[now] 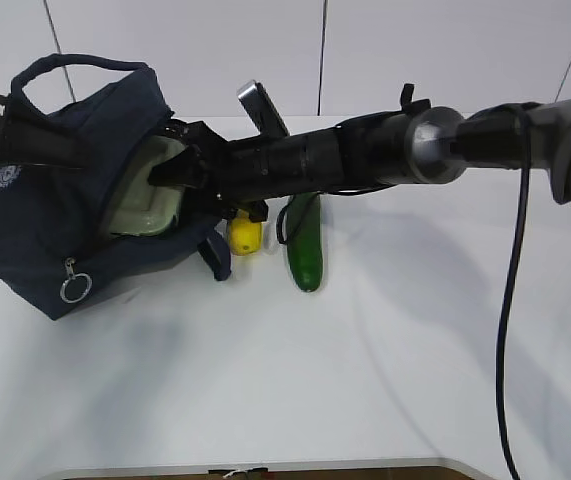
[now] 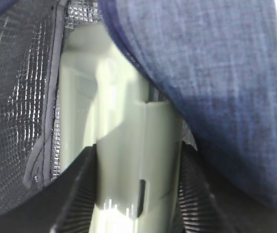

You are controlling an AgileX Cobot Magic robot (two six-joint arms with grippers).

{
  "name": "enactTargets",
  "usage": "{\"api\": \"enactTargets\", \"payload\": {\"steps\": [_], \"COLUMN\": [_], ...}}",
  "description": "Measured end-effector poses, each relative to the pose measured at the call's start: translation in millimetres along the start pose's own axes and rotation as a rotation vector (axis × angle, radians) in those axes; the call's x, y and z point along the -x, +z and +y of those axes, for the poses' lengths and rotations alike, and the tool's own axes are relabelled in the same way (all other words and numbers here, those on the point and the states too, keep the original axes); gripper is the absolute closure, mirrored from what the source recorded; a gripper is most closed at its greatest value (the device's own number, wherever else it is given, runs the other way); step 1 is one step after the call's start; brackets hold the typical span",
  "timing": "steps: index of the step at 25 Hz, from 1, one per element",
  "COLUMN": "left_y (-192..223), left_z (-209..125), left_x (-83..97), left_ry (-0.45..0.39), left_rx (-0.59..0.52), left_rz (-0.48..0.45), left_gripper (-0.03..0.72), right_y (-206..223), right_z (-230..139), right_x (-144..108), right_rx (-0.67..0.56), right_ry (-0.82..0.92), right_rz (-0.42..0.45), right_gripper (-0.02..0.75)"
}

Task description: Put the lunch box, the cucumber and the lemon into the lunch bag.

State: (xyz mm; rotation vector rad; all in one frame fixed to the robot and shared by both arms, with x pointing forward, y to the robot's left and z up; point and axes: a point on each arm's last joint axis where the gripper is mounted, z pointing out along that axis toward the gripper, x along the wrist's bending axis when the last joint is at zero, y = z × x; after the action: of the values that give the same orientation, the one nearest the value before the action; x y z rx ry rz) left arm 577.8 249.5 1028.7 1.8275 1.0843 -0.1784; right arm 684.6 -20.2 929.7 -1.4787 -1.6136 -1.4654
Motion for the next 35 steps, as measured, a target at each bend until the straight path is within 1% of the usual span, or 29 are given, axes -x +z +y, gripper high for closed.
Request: {"api": "enactTargets", "payload": {"steps": [3,6,12,17,31,35], "left_y": [0.0,0.0,0.0,0.0,0.0,0.0], "left_z": [0.0,0.1,0.2,0.2,0.2,0.2], "left_x": [0.0,-0.2,-0.4,-0.4,-0.5,-0.5], "left_ry": [0.000,0.000,0.000,0.000,-0.002,-0.002], "left_rx": [0.000,0.001,0.002,0.002,0.002,0.002], "left_rz": [0.000,0.002,0.004,0.004,0.005,0.005], "left_gripper": [0.698,0.698,0.698,0.698,0.698,0.698], "right_y": [1.0,1.6,2.8,2.7,2.7,2.7], "right_z": [-2.6,-3.6,-3.9,-2.6,-2.5,-2.4], "right_x": [2.1,2.1,2.2,3.4,3.6,3.7], "right_rx": [-0.021,-0.026,-0.019,-0.005,-0.004,-0.002], "right_ry": [-0.027,-0.032,-0.033,-0.031,-0.018,-0.010], "right_rz": [-0.022,-0.026,-0.036,-0.050,-0.052,-0.053], "right_gripper": [0.367,0.364,0.335,0.331,0.330,0.317]}}
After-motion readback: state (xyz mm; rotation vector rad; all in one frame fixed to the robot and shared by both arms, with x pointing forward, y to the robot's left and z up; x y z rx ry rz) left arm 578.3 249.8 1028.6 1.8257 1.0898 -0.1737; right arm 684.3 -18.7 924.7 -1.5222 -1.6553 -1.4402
